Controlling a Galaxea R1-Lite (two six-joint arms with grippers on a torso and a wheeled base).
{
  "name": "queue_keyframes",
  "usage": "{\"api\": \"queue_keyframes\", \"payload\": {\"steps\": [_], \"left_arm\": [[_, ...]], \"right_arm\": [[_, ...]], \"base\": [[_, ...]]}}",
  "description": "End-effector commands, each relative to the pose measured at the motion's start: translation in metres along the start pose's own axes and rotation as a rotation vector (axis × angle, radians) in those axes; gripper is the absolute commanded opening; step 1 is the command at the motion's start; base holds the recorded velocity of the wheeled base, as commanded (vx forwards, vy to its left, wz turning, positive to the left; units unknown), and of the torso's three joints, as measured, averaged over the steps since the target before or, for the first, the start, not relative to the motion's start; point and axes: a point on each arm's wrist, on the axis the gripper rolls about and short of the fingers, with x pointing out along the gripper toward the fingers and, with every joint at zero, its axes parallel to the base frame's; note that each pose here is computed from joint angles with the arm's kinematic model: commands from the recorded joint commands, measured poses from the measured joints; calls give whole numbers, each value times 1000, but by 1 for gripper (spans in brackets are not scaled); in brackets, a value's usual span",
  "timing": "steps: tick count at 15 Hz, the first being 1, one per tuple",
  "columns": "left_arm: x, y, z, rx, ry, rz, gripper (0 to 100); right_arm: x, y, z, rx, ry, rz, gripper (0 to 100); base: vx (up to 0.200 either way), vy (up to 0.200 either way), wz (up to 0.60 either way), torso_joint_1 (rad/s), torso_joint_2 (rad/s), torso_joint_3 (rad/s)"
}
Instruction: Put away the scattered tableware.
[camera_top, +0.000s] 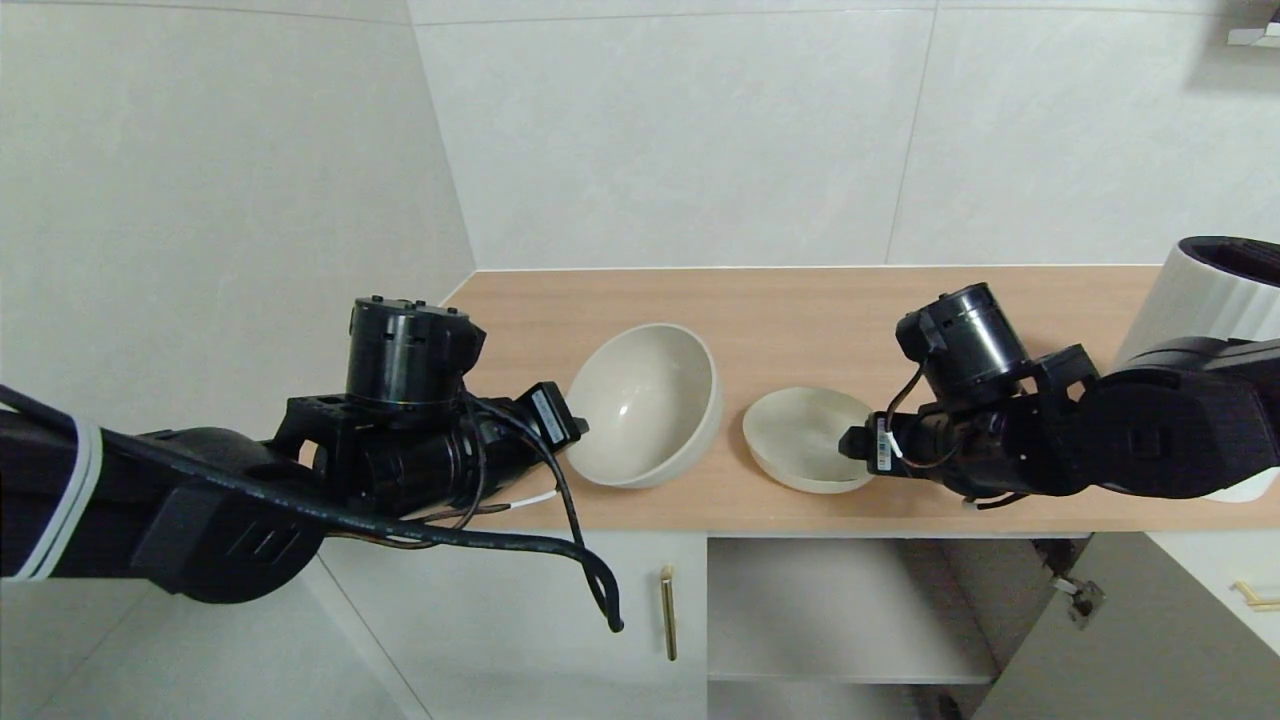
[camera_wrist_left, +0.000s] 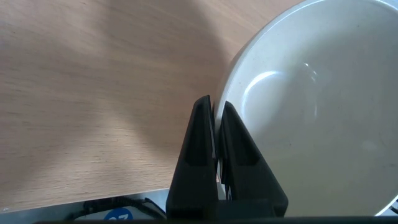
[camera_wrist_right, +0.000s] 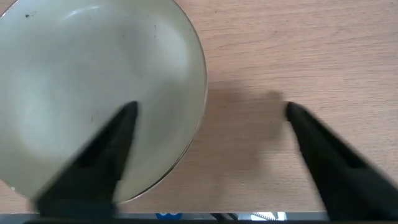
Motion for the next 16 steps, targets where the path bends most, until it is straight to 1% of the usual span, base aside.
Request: {"api": "queue_keyframes", "payload": {"steps": [1, 10, 11, 12, 14, 15, 16], "left_arm": [[-1, -1, 1, 0, -3, -3, 0], [-6, -1, 1, 4, -5, -8, 0], [-13, -1, 1, 34, -7, -9, 0], [-22, 0, -1, 74, -11, -10, 0], [-41, 0, -2, 127, -22, -23, 0], [-60, 0, -3, 173, -36, -32, 0], [-74, 3, -6, 204, -30, -26, 0]], "right_arm": [[0, 0, 0, -1, 0, 1, 0], [-6, -1, 3, 10, -14, 10, 0], [-13, -3, 5, 14, -23, 19, 0], [-23, -6, 8, 23, -36, 29, 0], [-40, -15, 7, 26, -48, 42, 0], [-56, -23, 6, 26, -48, 64, 0], [-71, -30, 6, 24, -38, 81, 0]], "base": [[0, 0, 0, 0, 0, 0], [0, 0, 0, 0, 0, 0], [0, 0, 0, 0, 0, 0], [0, 0, 0, 0, 0, 0], [0, 0, 0, 0, 0, 0], [0, 0, 0, 0, 0, 0], [0, 0, 0, 0, 0, 0]]}}
